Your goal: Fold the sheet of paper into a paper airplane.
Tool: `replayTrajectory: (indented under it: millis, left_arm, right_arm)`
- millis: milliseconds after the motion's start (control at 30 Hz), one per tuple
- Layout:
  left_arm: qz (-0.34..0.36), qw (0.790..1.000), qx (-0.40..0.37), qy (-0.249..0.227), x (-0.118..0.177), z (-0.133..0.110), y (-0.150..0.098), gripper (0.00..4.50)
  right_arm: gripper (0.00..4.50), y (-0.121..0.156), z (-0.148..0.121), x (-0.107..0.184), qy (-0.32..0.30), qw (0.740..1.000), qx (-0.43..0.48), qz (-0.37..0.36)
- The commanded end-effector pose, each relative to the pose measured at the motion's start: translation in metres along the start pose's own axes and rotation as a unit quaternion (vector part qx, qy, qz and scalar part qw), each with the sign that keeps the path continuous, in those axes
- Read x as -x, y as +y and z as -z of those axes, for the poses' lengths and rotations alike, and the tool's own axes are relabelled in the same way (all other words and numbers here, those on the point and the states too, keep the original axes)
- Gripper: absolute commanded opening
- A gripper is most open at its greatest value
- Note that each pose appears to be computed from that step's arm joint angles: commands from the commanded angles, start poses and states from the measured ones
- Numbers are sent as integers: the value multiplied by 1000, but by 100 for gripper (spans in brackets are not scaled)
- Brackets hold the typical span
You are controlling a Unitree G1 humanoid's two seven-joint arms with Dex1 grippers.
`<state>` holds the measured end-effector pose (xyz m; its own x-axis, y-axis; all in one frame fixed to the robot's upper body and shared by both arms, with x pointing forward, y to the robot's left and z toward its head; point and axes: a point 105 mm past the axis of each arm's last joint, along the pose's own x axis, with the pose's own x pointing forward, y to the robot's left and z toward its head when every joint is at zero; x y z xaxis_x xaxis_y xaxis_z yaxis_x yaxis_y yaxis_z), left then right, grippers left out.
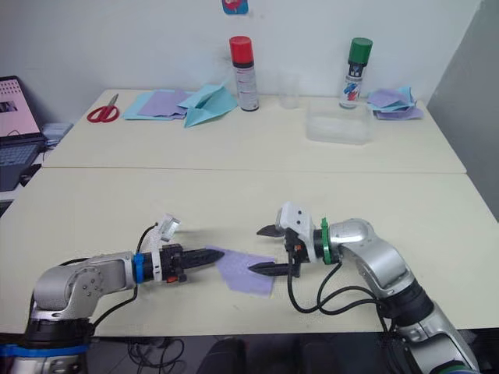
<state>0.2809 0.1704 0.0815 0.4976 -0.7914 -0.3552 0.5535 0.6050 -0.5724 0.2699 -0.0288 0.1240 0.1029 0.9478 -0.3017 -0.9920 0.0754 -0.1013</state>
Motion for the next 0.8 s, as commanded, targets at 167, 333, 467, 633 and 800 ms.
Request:
replayTrajectory:
  millis: [167,333,467,633,800]
  left_arm:
    - [-22,998,43,-40,4,-4,-5,0]
    - [-24,998,38,-34,3,0,-6,0]
    - [-25,999,30,-29,6,0,-5,28]
    - [-34,998,18,-45,23,-13,-2,172]
    - [-88,995,-15,-34,71,-19,7,330]
  right_arm:
    - [424,6,8,4,4,996,84,-9]
    - [424,5,14,2,5,997,78,-6]
    - [427,4,15,0,3,997,72,-4]
    - [428,5,16,0,1,998,62,0]
    - [428,6,17,4,2,998,64,2]
